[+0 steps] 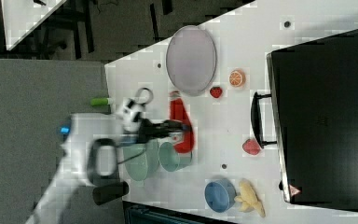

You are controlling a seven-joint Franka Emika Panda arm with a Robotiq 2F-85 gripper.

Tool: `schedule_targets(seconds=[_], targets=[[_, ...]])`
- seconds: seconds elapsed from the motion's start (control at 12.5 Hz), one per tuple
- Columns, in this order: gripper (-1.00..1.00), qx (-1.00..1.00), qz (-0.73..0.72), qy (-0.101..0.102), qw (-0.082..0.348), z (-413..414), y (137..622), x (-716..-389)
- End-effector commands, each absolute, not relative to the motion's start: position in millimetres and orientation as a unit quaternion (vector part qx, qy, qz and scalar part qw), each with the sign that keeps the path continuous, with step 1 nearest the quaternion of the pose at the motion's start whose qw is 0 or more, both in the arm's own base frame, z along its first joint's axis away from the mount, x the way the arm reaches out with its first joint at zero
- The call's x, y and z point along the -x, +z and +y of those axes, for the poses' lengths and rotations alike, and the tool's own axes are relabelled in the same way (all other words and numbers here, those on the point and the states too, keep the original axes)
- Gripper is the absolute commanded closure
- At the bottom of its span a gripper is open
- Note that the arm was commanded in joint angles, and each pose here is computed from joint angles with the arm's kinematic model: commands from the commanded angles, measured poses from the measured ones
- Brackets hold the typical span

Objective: Pick Ketchup from the table and place it in strainer.

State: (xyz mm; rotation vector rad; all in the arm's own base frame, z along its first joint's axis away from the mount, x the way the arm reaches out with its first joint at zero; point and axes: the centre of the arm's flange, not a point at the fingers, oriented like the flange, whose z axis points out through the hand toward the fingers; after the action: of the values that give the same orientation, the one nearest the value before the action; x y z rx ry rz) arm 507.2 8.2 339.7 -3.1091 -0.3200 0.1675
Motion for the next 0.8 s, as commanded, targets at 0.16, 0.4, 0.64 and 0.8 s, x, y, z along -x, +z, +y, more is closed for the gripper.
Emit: schedule_targets(seconds=[0.16, 0.4, 0.64, 0.8], targets=[[-0.2, 0.99, -0.131, 0.045, 0.002, 61.0, 439.0, -514.5], [-0.2, 0.991, -0.123, 0.046, 0.013, 126.5, 460.7, -508.4], [-0.2, 0.996, -0.08, 0.05, 0.004, 202.1, 456.4, -485.9], [-0.2, 0.997, -0.049, 0.053, 0.001, 254.3, 445.3, -466.6]])
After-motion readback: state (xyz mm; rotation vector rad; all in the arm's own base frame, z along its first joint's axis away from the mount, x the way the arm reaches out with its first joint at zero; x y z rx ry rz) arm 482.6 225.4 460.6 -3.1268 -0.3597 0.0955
